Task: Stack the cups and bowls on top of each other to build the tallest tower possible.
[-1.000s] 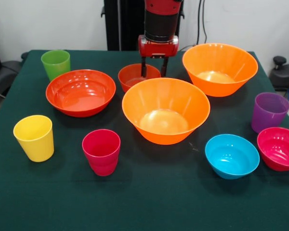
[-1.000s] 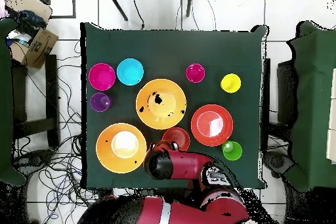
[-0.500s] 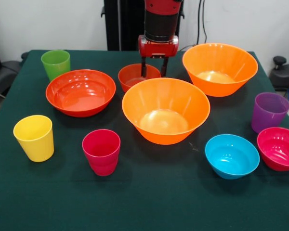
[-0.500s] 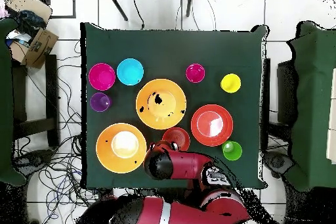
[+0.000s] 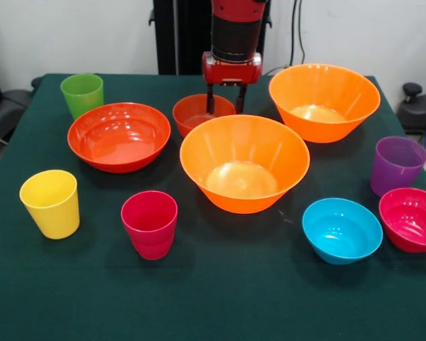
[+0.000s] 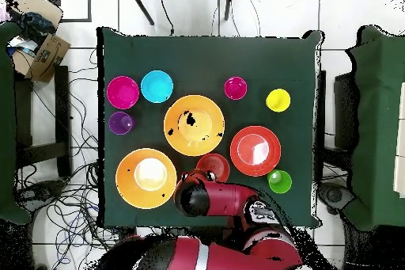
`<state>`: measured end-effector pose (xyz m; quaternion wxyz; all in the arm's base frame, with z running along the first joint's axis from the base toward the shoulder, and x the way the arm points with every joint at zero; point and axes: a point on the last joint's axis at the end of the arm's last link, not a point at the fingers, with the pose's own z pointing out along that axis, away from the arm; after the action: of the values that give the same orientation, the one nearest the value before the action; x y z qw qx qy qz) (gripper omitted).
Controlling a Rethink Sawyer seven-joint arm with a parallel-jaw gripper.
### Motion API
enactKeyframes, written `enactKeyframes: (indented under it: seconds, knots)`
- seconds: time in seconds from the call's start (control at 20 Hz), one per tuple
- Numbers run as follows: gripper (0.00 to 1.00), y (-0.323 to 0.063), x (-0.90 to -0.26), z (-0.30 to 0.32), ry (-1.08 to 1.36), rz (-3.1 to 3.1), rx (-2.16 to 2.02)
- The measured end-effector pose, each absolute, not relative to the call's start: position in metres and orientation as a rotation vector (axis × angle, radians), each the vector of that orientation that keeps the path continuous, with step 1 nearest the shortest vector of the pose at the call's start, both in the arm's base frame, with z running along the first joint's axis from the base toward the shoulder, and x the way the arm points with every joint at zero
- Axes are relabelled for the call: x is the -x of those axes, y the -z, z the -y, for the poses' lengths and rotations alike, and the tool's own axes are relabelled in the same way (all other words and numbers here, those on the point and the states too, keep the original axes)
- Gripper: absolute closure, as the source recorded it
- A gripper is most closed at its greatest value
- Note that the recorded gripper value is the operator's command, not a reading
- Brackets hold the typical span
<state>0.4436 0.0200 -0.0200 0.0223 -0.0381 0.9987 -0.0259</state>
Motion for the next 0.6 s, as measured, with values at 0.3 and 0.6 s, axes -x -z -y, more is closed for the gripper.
enactKeyframes:
  seconds: [0.3,0.6]
  knots:
    - [0.0,0.02,-0.4437,-0.0184,0.081,-3.094,0.112]
    - [0.0,0.02,-0.4437,-0.0178,0.081,-3.094,0.11]
